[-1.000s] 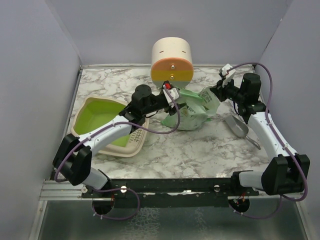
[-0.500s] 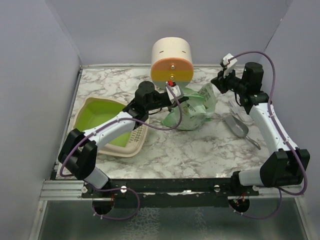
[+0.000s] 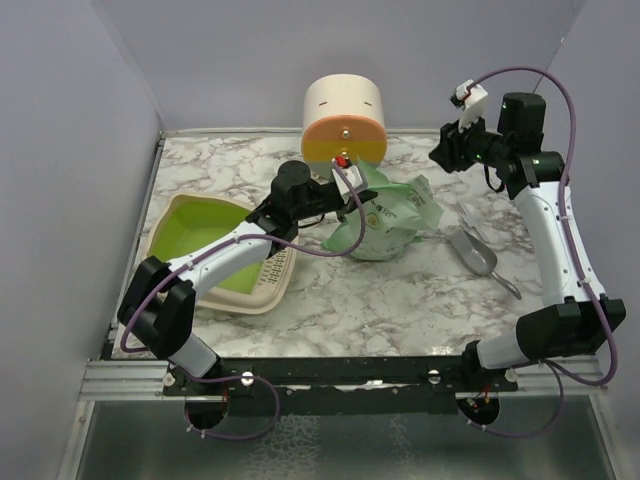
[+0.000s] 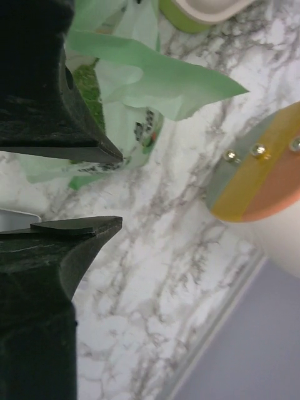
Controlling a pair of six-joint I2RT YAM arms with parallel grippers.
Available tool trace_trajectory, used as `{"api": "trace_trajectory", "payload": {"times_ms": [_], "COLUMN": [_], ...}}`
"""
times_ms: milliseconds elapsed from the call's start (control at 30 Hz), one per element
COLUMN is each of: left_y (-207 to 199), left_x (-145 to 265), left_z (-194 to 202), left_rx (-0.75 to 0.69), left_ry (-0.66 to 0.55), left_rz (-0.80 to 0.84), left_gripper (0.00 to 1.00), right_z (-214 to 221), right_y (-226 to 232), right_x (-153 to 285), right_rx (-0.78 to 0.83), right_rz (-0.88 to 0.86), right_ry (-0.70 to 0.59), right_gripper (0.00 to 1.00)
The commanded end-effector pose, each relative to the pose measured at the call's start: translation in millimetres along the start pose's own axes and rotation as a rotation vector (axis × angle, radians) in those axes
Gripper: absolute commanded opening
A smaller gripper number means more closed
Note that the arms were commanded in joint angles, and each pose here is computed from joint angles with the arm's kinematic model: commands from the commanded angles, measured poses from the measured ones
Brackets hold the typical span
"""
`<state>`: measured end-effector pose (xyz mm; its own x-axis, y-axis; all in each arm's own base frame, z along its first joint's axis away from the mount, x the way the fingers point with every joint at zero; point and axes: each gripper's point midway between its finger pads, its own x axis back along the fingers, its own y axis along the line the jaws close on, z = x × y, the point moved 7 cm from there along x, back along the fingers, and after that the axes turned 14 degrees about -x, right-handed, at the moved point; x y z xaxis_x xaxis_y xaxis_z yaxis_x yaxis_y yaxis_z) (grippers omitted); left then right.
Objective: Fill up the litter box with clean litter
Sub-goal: Open the cat litter bag at the center of the board.
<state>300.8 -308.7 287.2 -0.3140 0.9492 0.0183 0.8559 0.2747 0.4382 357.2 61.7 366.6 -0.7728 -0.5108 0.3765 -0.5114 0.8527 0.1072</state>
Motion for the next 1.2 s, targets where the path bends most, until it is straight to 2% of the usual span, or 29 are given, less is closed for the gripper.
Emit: {"api": "trace_trajectory", "payload": {"times_ms": [0, 200, 433, 733, 933, 967, 1100, 1167], "left_y": [12, 13, 15, 13, 11, 11, 10, 10], "left_x": [-4, -5, -8, -8, -9, -9, -11, -13], "left_z": [-19, -17, -14, -16, -14, -14, -16, -16], "left_rx": [-0.024, -0.021, -0.011, 0.001, 0.008, 0.008, 0.005, 0.005], "left_ry": [-0.048, -0.038, -0.033, -0.039, -0.038, -0.038, -0.044, -0.046], "left_rz": [-0.047, -0.062, -0.065, -0.058, -0.051, -0.049, -0.042, -0.037], "left_gripper": [0.00, 0.00, 0.00, 0.00, 0.00, 0.00, 0.00, 0.00], "right_z": [52, 91, 117, 121, 131, 132, 132, 133], "right_y": [13, 38, 66, 56, 50, 49, 47, 45], "right_x": [17, 45, 78, 51, 29, 26, 23, 24], "right_rx": [-0.117, 0.027, 0.215, 0.259, 0.250, 0.253, 0.267, 0.276], "right_rz": [-0.036, -0.177, -0.274, -0.336, -0.417, -0.425, -0.459, -0.461], "right_ry": [0.248, 0.241, 0.091, 0.091, 0.150, 0.153, 0.200, 0.228], "right_gripper": [0.40, 0.40, 0.42, 0.44, 0.43, 0.41, 0.15, 0.06]}}
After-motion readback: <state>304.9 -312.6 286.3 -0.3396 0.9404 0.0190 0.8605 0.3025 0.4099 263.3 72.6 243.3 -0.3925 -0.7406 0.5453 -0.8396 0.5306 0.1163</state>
